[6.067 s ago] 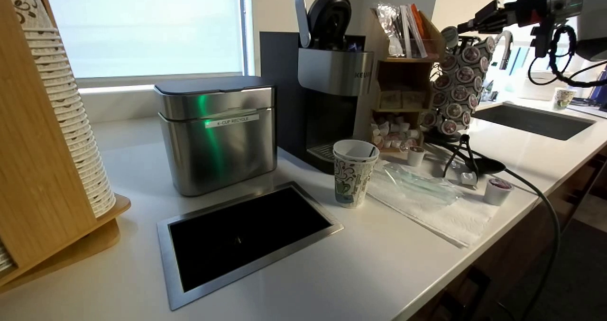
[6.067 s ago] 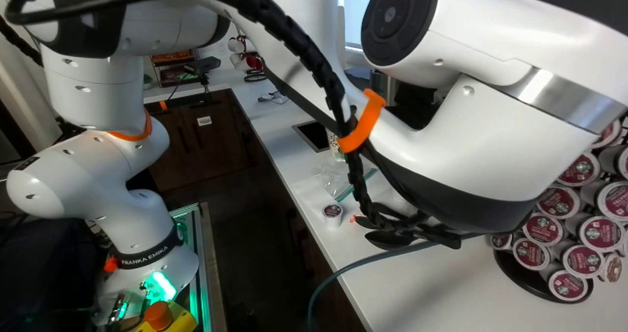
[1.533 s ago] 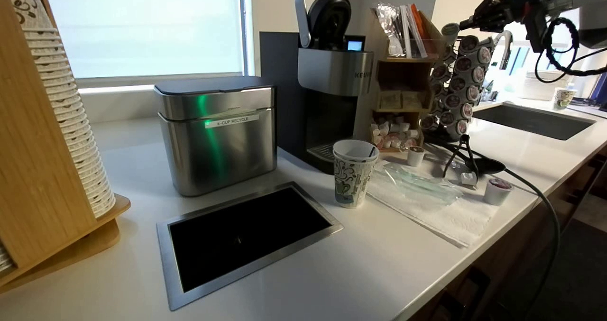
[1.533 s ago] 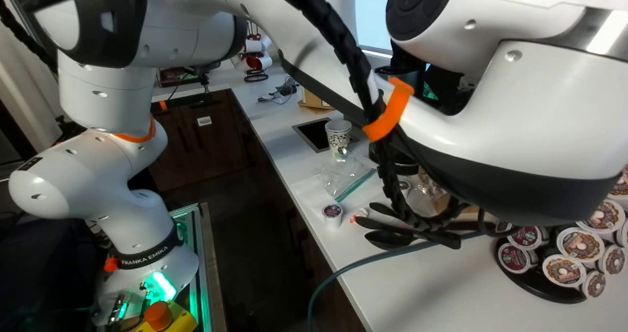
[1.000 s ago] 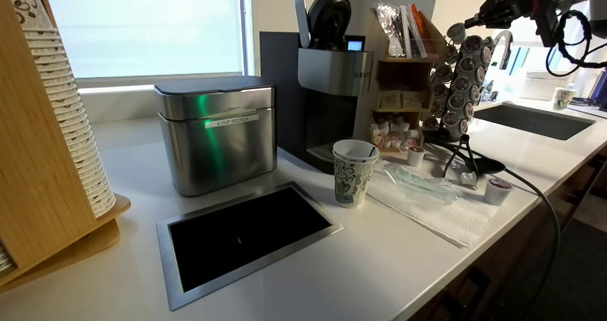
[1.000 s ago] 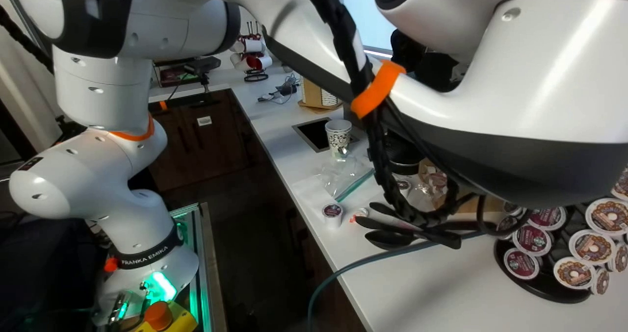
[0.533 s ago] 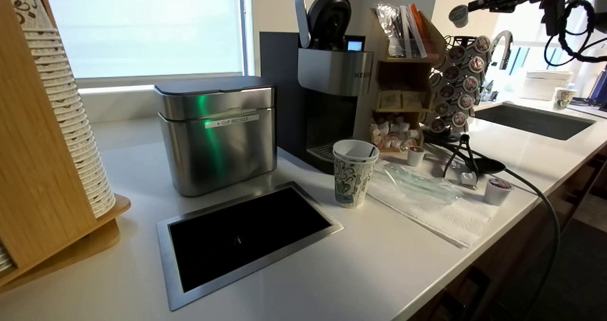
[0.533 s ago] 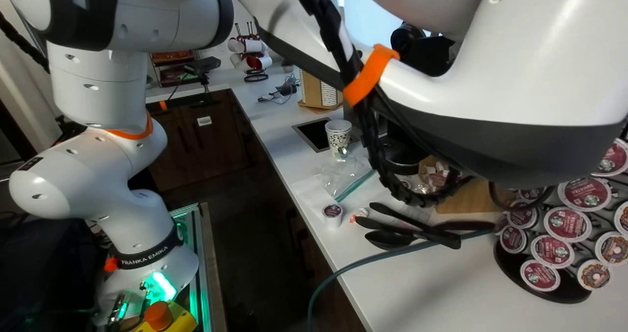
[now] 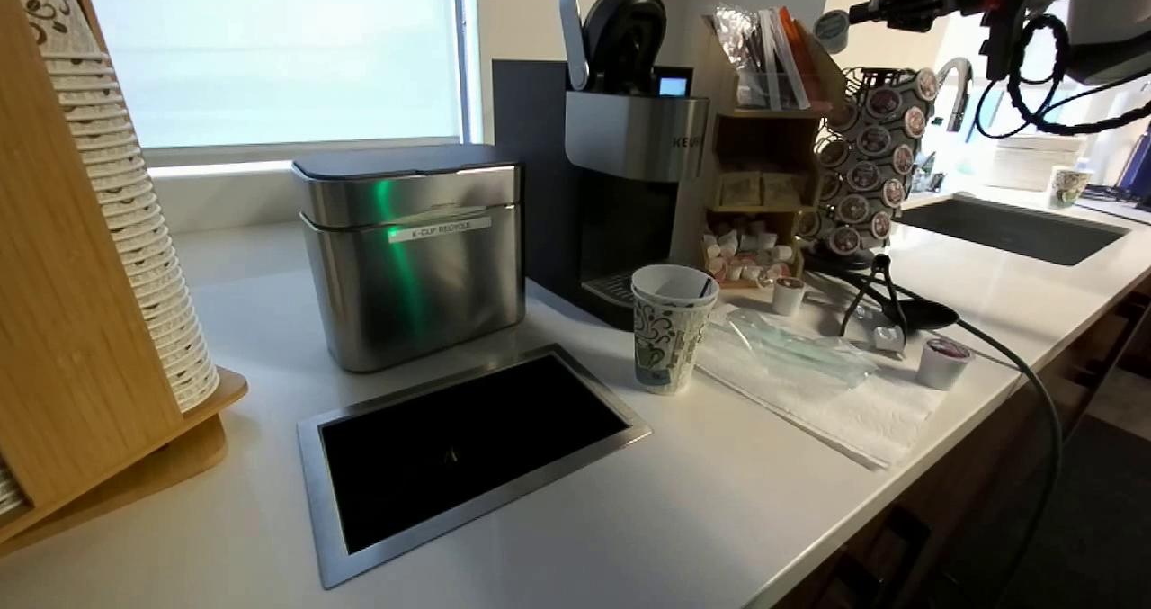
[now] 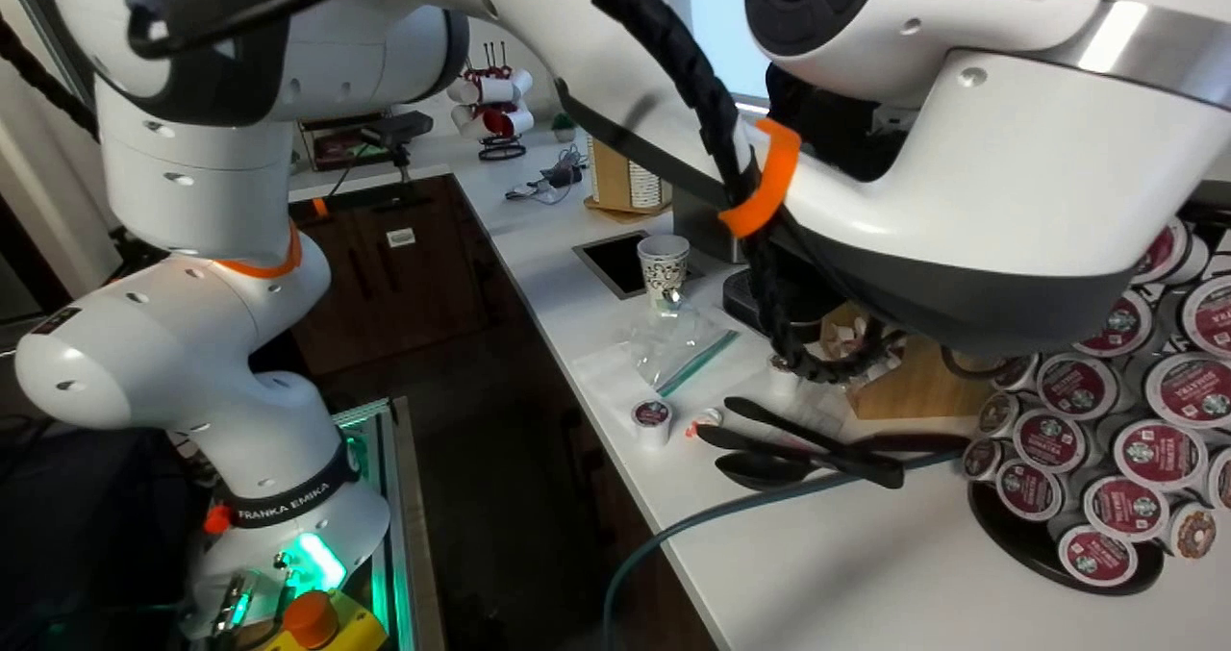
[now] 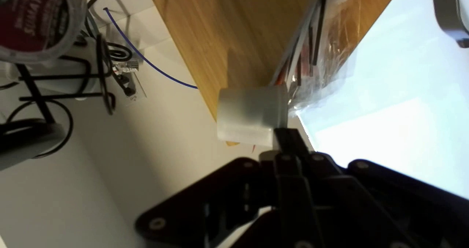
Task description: Put the straw on the wooden stand and put the cup on the stand of cups
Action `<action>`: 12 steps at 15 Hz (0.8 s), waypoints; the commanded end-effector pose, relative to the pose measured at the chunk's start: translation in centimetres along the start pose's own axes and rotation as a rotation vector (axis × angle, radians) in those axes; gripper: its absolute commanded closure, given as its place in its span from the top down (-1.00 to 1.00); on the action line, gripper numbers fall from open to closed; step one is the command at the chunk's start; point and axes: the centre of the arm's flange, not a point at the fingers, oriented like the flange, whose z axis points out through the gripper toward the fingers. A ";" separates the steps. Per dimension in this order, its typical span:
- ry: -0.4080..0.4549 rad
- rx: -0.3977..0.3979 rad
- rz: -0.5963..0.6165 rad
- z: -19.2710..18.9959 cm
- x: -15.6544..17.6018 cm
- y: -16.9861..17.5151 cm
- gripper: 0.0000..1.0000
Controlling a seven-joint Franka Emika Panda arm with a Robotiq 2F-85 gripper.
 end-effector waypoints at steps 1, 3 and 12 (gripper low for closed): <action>-0.014 -0.057 -0.002 -1.3 -0.7 0.5 -0.99; -0.024 -0.088 -0.002 -2.6 -1.7 0.5 -0.99; -0.089 -0.131 -0.012 -4.6 -4.2 1.0 -0.99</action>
